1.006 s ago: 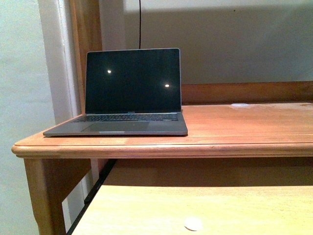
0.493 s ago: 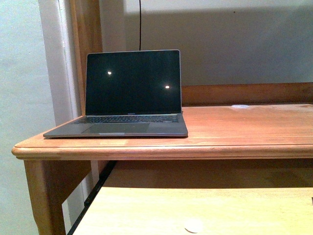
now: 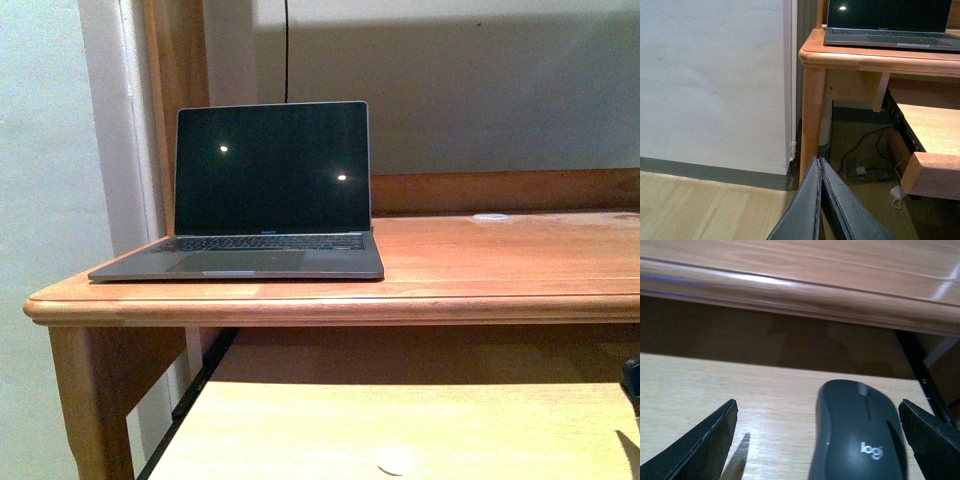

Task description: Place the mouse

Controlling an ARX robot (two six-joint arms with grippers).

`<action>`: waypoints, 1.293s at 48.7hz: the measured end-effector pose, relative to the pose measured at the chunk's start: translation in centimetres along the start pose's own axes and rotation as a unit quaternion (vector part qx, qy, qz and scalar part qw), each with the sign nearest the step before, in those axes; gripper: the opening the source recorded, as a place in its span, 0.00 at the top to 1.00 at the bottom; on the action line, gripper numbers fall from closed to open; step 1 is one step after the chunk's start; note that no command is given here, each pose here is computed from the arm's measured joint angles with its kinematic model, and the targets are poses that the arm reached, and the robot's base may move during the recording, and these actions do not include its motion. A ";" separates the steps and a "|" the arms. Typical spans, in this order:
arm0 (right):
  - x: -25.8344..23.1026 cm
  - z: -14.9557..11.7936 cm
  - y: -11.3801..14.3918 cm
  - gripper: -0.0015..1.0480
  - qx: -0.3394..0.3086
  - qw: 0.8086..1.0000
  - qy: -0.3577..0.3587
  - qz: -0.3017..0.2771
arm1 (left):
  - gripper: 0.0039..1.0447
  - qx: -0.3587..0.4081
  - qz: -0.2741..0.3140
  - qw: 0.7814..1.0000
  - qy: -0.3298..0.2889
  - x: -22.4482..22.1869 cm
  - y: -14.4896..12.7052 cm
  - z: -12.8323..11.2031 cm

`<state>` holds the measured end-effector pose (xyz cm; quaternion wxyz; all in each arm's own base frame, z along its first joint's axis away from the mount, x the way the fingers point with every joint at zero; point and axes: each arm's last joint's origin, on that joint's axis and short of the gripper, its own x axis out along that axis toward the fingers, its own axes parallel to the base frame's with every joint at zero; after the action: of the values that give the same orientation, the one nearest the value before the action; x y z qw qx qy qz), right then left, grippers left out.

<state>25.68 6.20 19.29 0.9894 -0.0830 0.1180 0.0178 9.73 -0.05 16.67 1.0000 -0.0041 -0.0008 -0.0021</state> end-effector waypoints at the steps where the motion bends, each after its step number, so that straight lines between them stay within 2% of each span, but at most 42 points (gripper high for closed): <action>1: 0.1 0.0 -0.3 0.07 0.001 1.000 0.000 -0.005 | 0.98 0.000 0.000 1.000 0.000 0.0 0.0 0.0; 9: 0.2 -0.3 -1.3 0.07 0.002 1.000 0.020 -0.012 | 0.98 0.000 0.000 1.000 0.000 0.0 0.0 0.0; 24: 0.5 -0.4 -1.7 0.07 -0.003 0.999 0.037 -0.010 | 0.98 0.000 0.000 1.000 0.000 0.0 0.0 0.0; 26: 0.9 -0.4 -1.9 0.07 -0.002 0.999 0.039 -0.016 | 0.93 0.000 0.000 1.000 0.000 0.0 0.0 0.0; 35: 2.1 -0.7 -2.3 0.07 -0.002 0.998 0.055 -0.028 | 0.59 0.000 0.000 1.000 0.000 0.0 0.0 0.0; 39: 2.5 -0.9 -2.4 0.07 -0.002 0.998 0.061 -0.031 | 0.49 0.000 0.000 1.000 0.000 0.0 0.0 0.0; 43: 3.0 -1.1 -2.6 0.07 -0.002 0.997 0.068 -0.036 | 0.33 0.000 0.000 1.000 0.000 0.0 0.0 0.0; 47: 3.3 -1.3 -2.7 0.07 -0.001 0.996 0.074 -0.040 | 0.23 0.000 0.000 1.000 0.000 0.0 0.0 0.0; 52: 3.4 -1.4 -2.9 0.07 0.003 0.996 0.075 -0.043 | 0.06 0.000 0.000 1.000 0.000 0.0 0.0 0.0; 55: 3.5 -1.4 -2.9 0.08 0.005 0.996 0.076 -0.044 | 0.08 0.000 0.000 1.000 0.000 0.0 0.0 0.0; 61: 3.5 -1.4 -3.0 0.30 0.006 0.996 0.077 -0.044 | 0.07 0.000 0.000 1.000 0.000 0.0 0.0 0.0; 63: 3.5 -1.4 -3.0 0.33 0.006 0.996 0.078 -0.043 | 0.07 0.000 0.000 1.000 0.000 0.0 0.0 0.0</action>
<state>28.91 3.03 17.60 0.9775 -0.0834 0.1908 -0.0324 9.73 -0.05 16.67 1.0000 -0.0037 -0.0010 -0.0021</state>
